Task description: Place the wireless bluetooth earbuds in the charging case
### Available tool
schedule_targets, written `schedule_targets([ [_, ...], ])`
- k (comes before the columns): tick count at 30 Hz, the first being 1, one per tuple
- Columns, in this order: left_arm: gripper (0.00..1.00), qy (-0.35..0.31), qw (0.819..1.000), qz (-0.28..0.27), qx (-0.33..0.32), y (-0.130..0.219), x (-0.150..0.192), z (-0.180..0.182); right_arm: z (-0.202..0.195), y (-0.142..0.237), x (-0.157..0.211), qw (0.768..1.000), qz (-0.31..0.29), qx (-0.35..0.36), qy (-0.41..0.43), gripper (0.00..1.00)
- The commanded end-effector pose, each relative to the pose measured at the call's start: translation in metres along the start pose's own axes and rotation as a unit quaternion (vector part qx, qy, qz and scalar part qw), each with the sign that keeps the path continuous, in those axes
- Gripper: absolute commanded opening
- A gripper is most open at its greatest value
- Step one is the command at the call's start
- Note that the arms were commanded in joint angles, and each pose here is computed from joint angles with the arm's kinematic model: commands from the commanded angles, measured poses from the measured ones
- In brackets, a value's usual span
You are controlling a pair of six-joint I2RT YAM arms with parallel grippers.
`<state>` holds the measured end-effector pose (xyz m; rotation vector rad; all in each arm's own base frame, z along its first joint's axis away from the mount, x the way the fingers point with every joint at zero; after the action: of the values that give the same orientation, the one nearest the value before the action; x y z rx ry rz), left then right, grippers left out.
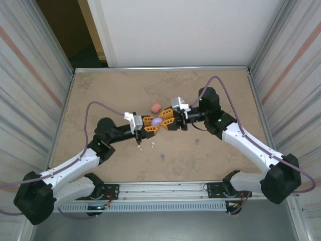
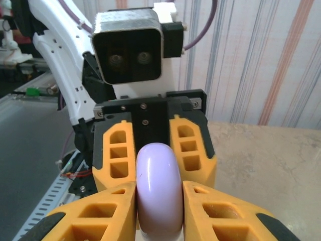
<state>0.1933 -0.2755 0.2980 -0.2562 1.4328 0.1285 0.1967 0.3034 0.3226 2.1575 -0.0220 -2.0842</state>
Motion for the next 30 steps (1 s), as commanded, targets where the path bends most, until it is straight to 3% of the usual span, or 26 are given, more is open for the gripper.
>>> schedule_targets([
  [1, 0.21, -0.013, 1.000, -0.018, 0.007, -0.003, -0.017, -0.001, -0.001, -0.002, -0.009, 1.000, 0.000, 0.002, 0.005, 0.29],
  [10, 0.06, -0.014, 1.000, -0.017, 0.003, -0.003, -0.016, 0.000, -0.009, 0.000, -0.005, 0.999, 0.012, 0.035, 0.012, 0.51],
  [17, 0.04, -0.015, 1.000, -0.014, 0.006, -0.003, -0.014, -0.002, -0.016, 0.000, -0.006, 0.998, 0.013, 0.060, 0.020, 0.64],
  [30, 0.02, -0.014, 1.000, -0.009, 0.013, -0.006, -0.010, -0.004, -0.039, 0.005, -0.013, 0.994, 0.015, 0.110, 0.014, 0.67],
])
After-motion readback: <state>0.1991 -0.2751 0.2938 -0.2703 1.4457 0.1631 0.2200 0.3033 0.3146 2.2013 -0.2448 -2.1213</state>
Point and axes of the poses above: each hand's point on the last joint's axis, 136 mm out from that joint toward the fingers, its own y axis back along the fingers, its own z axis along the line the jaws close on, x = y × z, the point moved 1 cm from there along y, back along the fingers, and after that the axes turned 1 degree about -y, right-handed, at the moved point
